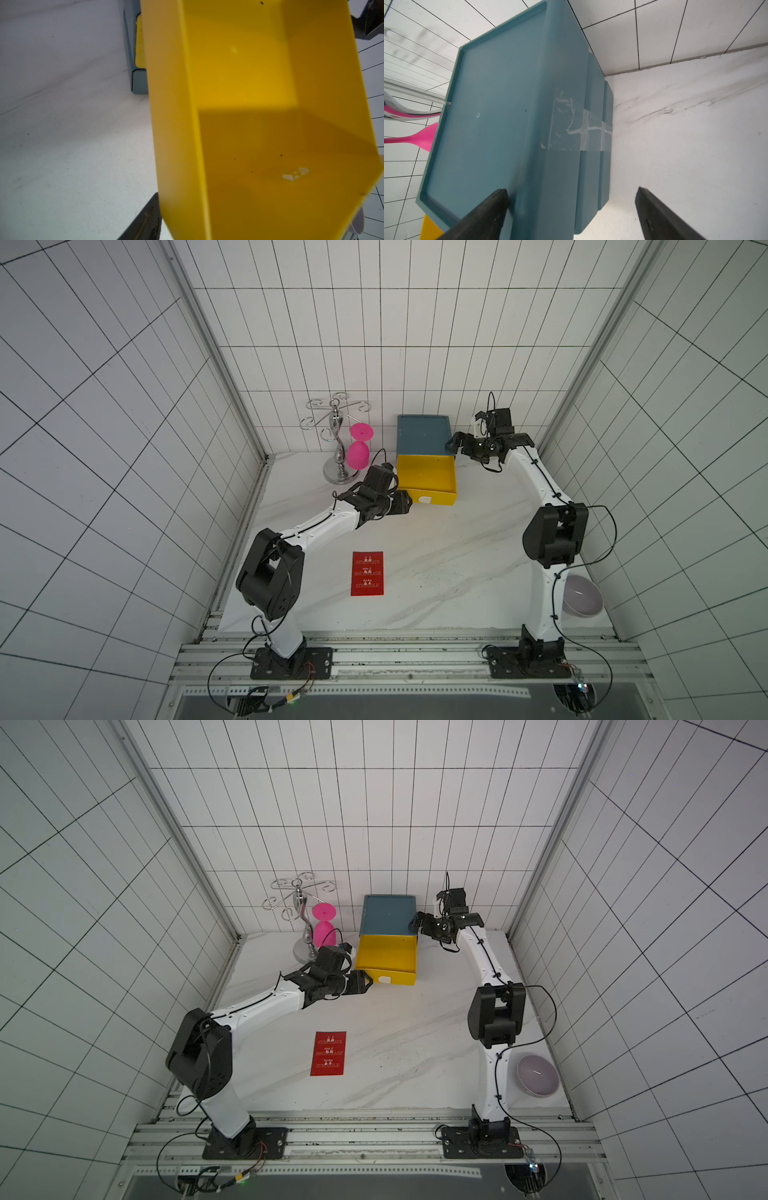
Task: Take the postcards out of the drawer
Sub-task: Close the drawer in the storage box, then adjust the storage box at the center of the board.
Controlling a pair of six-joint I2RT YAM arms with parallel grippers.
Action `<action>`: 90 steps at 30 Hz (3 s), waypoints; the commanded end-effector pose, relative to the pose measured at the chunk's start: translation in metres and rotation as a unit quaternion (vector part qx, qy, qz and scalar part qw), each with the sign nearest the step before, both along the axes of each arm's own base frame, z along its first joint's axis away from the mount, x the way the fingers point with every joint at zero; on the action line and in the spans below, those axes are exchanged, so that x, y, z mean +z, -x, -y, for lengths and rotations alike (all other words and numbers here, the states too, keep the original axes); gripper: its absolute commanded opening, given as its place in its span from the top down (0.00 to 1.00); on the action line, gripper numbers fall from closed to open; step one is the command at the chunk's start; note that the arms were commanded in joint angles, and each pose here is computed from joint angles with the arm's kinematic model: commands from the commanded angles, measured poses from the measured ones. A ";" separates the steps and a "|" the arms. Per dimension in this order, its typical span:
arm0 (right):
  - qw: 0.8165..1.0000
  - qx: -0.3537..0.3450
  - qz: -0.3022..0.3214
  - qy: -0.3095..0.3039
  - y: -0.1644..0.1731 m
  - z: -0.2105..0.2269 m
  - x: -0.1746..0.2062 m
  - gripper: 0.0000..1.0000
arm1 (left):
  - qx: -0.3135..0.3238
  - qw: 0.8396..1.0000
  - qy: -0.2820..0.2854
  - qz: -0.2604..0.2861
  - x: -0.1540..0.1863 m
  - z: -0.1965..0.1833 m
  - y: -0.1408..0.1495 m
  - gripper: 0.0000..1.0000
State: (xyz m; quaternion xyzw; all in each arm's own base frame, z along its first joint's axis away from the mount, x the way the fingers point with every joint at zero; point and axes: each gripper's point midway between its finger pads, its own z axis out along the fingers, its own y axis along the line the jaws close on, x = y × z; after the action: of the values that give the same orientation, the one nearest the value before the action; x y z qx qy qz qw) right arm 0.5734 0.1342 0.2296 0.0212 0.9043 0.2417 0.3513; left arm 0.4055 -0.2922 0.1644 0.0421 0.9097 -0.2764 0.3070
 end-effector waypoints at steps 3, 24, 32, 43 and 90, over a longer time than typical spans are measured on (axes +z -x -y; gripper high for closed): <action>0.999 0.018 -0.045 0.020 0.012 -0.007 -0.029 0.02 | 0.038 0.997 -0.012 0.061 0.023 -0.002 -0.036 0.38; 0.998 0.021 -0.055 0.017 0.017 -0.008 -0.033 0.01 | 0.072 0.983 -0.060 0.158 0.045 0.009 -0.107 0.28; 0.998 0.022 -0.064 0.006 0.019 -0.008 -0.037 0.02 | 0.097 0.973 -0.083 0.190 0.044 0.005 -0.129 0.25; 0.997 0.020 -0.072 -0.003 0.020 -0.008 -0.040 0.01 | 0.123 0.971 -0.068 0.191 0.032 0.008 -0.140 0.23; 0.913 -0.077 0.022 -0.399 0.081 -0.074 -0.038 0.17 | -0.174 0.932 0.285 0.138 0.172 0.034 -0.129 0.17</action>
State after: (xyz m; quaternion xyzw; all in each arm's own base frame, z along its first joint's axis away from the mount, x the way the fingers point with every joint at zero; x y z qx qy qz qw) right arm 0.4754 0.2011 0.1630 0.2054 0.7851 0.5008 0.3012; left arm 0.5482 -0.3148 0.3175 0.1262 0.7378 -0.5347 0.3923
